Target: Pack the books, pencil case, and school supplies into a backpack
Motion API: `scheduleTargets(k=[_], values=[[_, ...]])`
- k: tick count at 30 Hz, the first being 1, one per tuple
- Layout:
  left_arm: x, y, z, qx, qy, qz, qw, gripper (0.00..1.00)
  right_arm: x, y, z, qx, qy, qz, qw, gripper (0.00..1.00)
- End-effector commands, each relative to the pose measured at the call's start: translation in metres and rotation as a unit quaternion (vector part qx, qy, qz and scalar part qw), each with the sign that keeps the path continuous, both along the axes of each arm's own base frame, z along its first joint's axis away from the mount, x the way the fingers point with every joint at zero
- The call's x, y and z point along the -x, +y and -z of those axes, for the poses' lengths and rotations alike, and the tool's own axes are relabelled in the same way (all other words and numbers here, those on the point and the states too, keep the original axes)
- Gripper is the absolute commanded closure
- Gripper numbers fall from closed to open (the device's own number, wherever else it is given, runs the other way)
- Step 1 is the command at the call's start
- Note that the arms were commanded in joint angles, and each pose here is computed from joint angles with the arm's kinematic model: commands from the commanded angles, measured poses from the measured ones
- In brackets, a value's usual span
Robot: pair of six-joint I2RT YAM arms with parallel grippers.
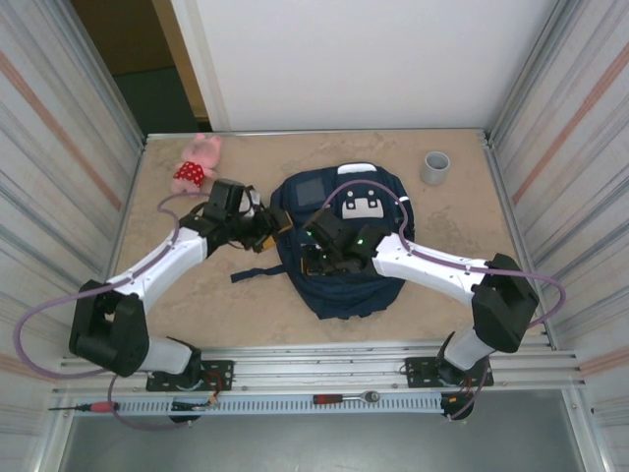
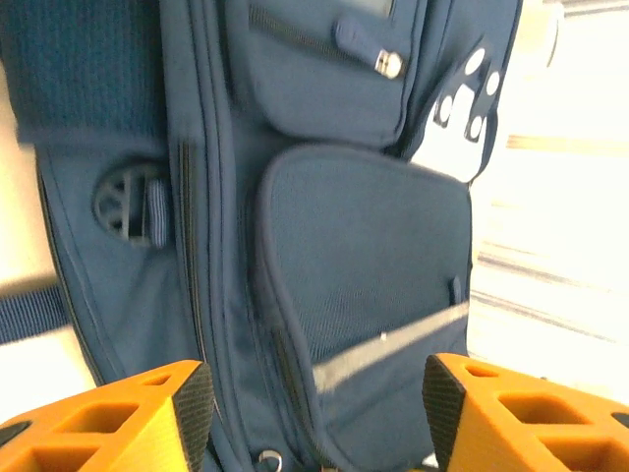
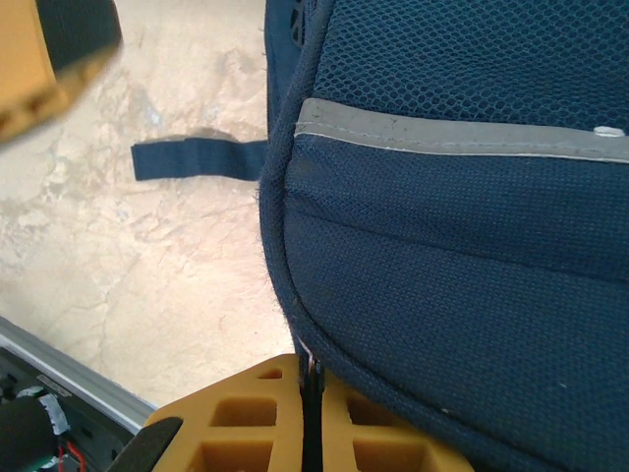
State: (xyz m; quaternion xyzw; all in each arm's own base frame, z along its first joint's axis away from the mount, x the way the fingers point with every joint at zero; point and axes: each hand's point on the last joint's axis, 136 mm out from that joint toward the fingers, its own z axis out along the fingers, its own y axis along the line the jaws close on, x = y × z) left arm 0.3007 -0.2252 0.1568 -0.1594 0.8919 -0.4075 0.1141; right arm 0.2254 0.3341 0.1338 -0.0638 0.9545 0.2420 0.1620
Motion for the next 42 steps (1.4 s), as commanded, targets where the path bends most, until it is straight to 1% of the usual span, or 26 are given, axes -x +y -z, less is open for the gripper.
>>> scheduleTargets(k=[1, 7, 12, 15, 17, 18, 19, 23, 28, 30, 34, 37, 42], values=[[0.019, -0.009, 0.018, 0.018, 0.057, -0.022, 0.998, 0.43, -0.007, 0.016, -0.014, -0.028, -0.013, -0.007, 0.999, 1.00], [0.010, -0.038, 0.022, 0.055, 0.060, -0.021, 0.996, 0.51, -0.003, 0.018, -0.013, -0.028, -0.011, -0.017, 0.999, 1.00], [0.000, -0.056, 0.030, 0.077, 0.067, -0.031, 0.994, 0.62, -0.001, 0.016, -0.012, -0.024, -0.013, -0.016, 0.999, 1.00], [-0.001, -0.058, 0.035, 0.071, 0.069, -0.026, 0.995, 0.74, 0.001, 0.014, -0.013, -0.024, -0.014, -0.016, 0.999, 1.00], [-0.003, -0.050, 0.038, 0.054, 0.064, -0.032, 0.996, 0.87, 0.003, 0.009, -0.016, -0.022, -0.013, -0.017, 1.000, 1.00], [-0.003, -0.045, 0.041, 0.045, 0.063, -0.033, 0.996, 0.92, 0.003, 0.005, -0.015, -0.016, -0.011, -0.017, 1.000, 1.00], [-0.004, -0.039, 0.042, 0.034, 0.061, -0.035, 0.997, 1.00, 0.005, -0.001, -0.016, -0.011, -0.009, -0.017, 1.000, 1.00], [-0.004, -0.014, 0.045, -0.010, 0.044, -0.044, 0.998, 1.00, 0.010, -0.033, -0.015, 0.032, 0.002, 0.002, 0.999, 1.00], [-0.012, 0.010, 0.046, -0.025, 0.037, -0.068, 0.997, 1.00, 0.018, -0.082, -0.012, 0.094, 0.025, 0.034, 0.995, 1.00], [-0.014, 0.018, 0.047, -0.034, 0.035, -0.069, 0.996, 1.00, 0.021, -0.100, -0.012, 0.105, 0.032, 0.046, 0.993, 1.00], [-0.014, 0.025, 0.048, -0.043, 0.034, -0.065, 0.996, 1.00, 0.020, -0.130, -0.013, 0.103, 0.045, 0.074, 0.991, 1.00], [-0.015, 0.028, 0.048, -0.046, 0.034, -0.064, 0.996, 1.00, 0.017, -0.141, -0.014, 0.091, 0.050, 0.089, 0.991, 1.00], [-0.026, 0.045, 0.036, -0.057, 0.010, -0.070, 0.996, 1.00, 0.015, -0.136, -0.016, 0.059, 0.043, 0.080, 0.994, 1.00]])
